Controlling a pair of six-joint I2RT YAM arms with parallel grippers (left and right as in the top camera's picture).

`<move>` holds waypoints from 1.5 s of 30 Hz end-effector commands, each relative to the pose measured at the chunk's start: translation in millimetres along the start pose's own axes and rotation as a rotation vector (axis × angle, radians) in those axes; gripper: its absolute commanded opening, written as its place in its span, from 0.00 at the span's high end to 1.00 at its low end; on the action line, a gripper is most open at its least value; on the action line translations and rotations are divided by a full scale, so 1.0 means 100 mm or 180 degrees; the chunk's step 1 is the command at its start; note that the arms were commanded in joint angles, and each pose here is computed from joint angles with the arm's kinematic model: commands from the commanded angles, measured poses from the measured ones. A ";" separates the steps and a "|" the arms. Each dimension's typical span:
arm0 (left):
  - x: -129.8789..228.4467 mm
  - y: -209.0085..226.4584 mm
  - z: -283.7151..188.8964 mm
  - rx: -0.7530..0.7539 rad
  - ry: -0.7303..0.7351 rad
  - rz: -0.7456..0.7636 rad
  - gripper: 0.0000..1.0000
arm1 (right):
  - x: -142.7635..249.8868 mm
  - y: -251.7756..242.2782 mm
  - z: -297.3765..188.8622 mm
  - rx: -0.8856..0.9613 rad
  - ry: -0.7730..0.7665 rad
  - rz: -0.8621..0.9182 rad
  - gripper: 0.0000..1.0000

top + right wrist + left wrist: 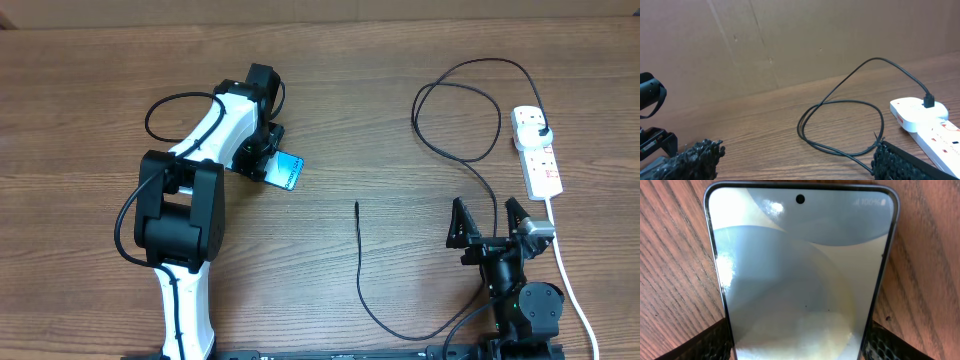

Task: Plug charger to phone and switch on socket
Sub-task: 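Close the left gripper on the phone's sides, then lift the phone and tilt it upright with the left gripper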

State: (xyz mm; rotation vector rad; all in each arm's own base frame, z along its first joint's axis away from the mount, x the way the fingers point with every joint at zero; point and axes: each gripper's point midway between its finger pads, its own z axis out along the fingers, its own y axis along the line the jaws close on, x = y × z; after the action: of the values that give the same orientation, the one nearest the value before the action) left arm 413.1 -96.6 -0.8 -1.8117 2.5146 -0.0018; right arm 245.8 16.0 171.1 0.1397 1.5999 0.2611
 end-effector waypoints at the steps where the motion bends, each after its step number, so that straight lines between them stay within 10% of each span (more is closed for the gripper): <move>1: 0.04 0.24 0.32 -0.0336 0.0000 0.0041 0.67 | 0.01 -0.01 0.00 0.0017 -0.0021 0.0015 0.00; 8: 0.04 0.24 0.32 -0.0336 0.0001 0.0041 0.96 | 0.01 -0.01 0.00 0.0017 -0.0021 0.0015 0.00; 45: 0.08 -0.23 -0.13 0.0073 0.0140 0.0577 0.96 | 0.01 -0.01 0.00 0.0017 -0.0021 0.0016 0.00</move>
State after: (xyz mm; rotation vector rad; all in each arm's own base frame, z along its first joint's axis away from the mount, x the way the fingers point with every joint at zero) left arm 420.5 -107.4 4.1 -1.6631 2.6678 -0.0397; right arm 245.8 15.9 171.3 0.1399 1.5991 0.2608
